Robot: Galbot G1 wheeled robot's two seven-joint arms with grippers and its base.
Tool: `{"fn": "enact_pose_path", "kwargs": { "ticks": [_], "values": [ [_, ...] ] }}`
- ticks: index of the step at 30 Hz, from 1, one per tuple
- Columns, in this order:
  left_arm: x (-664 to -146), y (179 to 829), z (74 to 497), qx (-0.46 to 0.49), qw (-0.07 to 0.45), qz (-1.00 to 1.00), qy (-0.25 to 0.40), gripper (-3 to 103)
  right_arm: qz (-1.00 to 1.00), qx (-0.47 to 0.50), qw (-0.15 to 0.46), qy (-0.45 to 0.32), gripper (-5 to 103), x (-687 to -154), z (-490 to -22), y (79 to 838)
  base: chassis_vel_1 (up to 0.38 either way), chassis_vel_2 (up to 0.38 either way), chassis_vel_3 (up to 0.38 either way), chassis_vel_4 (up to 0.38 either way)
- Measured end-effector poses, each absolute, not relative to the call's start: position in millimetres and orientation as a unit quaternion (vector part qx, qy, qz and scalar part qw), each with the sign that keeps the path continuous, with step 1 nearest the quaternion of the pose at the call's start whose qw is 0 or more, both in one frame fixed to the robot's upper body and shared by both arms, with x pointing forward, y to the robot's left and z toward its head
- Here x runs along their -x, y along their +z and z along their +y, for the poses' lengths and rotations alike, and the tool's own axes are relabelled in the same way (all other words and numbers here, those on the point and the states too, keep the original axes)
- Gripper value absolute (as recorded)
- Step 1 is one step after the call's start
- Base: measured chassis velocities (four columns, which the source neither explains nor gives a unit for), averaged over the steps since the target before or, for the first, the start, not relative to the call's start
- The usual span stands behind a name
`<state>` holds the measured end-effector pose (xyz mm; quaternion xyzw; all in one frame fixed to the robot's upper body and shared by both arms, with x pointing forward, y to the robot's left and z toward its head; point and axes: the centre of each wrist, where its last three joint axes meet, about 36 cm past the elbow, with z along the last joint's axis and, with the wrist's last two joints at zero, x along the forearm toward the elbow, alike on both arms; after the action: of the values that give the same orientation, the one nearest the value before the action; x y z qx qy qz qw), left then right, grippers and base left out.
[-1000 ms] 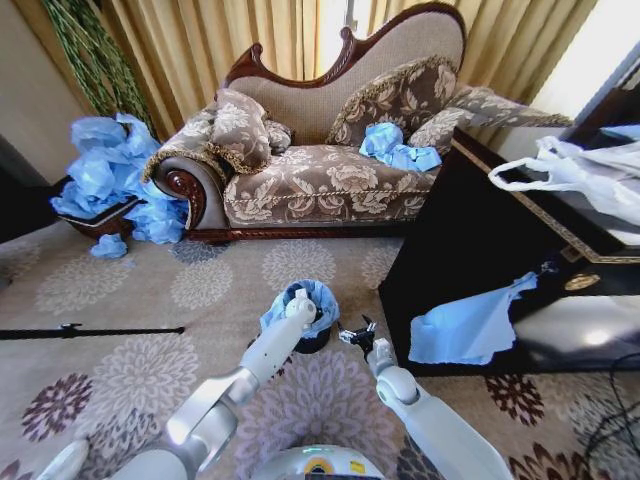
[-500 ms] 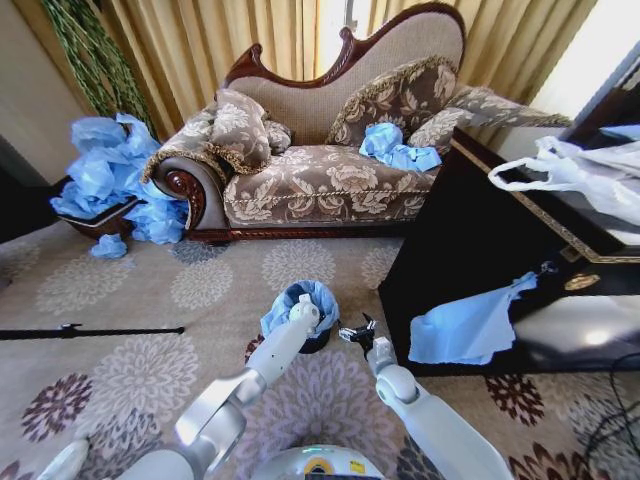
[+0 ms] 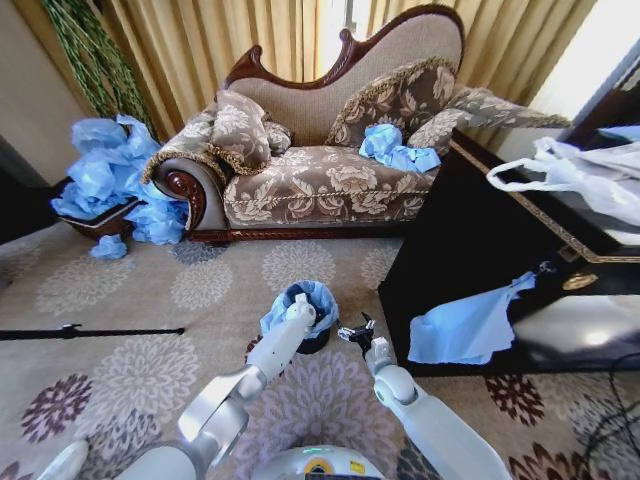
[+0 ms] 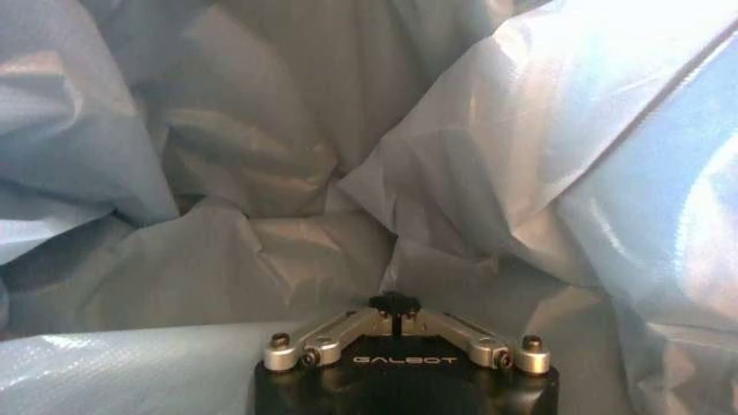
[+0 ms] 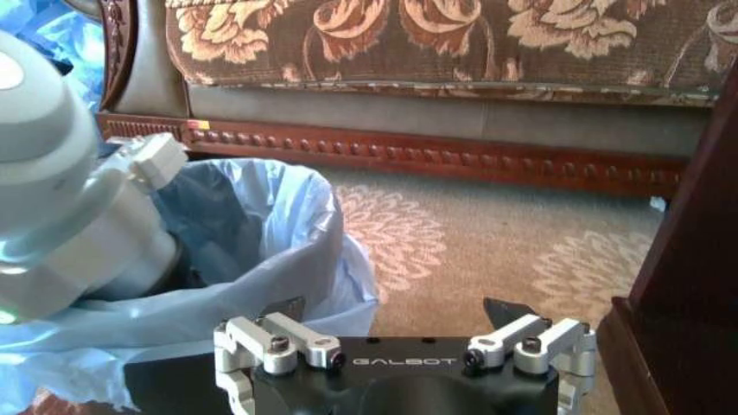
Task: Place a garbage bag over the trash bin.
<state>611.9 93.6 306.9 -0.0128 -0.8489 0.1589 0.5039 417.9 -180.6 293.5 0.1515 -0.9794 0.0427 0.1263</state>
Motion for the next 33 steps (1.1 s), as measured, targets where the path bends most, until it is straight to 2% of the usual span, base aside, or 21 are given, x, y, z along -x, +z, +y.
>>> {"fn": "enact_pose_path", "kwargs": {
  "ticks": [9, 18, 22, 24, 25, 26, 27, 28, 30, 31, 33],
  "values": [
    [-603, 329, 113, 0.021, 0.479, -0.862, 0.166, 0, -0.980, -0.154, 0.122, 0.040, 100, -416, -176, 298, 0.000, 0.000, 0.000, 0.000],
    [-587, 349, 114, 0.048, 0.450, -0.873, 0.180, 0, -0.979, -0.157, 0.120, 0.040, 100, -413, -175, 300, 0.000, 0.000, 0.000, 0.000],
    [-563, 379, 123, 0.070, 0.402, -0.895, 0.182, 0, -0.980, -0.158, 0.118, 0.039, 100, -411, -175, 302, 0.000, 0.000, 0.000, 0.000],
    [-563, 379, 123, 0.070, 0.402, -0.895, 0.182, 0, -0.980, -0.158, 0.118, 0.039, 100, -411, -175, 302, 0.000, 0.000, 0.000, 0.000],
    [-554, 390, 127, 0.082, 0.380, -0.903, 0.184, 0, -0.980, -0.159, 0.116, 0.037, 100, -410, -174, 304, 0.000, 0.000, 0.000, 0.000],
    [-528, 410, 138, 0.110, 0.317, -0.922, 0.193, 0, -0.981, -0.159, 0.110, 0.033, 100, -409, -171, 308, 0.000, 0.000, 0.000, 0.000],
    [-513, 417, 146, 0.125, 0.284, -0.931, 0.194, 1, -0.981, -0.158, 0.107, 0.031, 100, -408, -171, 311, 0.000, 0.000, 0.000, 0.000],
    [-513, 417, 146, 0.125, 0.284, -0.931, 0.194, 1, -0.981, -0.158, 0.107, 0.031, 100, -408, -171, 311, 0.000, 0.000, 0.000, 0.000],
    [-486, 425, 162, 0.140, 0.226, -0.948, 0.176, 12, -0.982, -0.156, 0.106, 0.030, 100, -405, -175, 314, 0.000, 0.000, 0.000, 0.000],
    [-486, 425, 162, 0.140, 0.226, -0.948, 0.176, 12, -0.982, -0.156, 0.106, 0.030, 100, -405, -175, 314, 0.000, 0.000, 0.000, 0.000],
    [-461, 428, 175, 0.141, 0.168, -0.968, 0.124, 23, -0.983, -0.150, 0.104, 0.028, 100, -401, -181, 317, 0.000, 0.000, 0.000, 0.000]
  ]
}}
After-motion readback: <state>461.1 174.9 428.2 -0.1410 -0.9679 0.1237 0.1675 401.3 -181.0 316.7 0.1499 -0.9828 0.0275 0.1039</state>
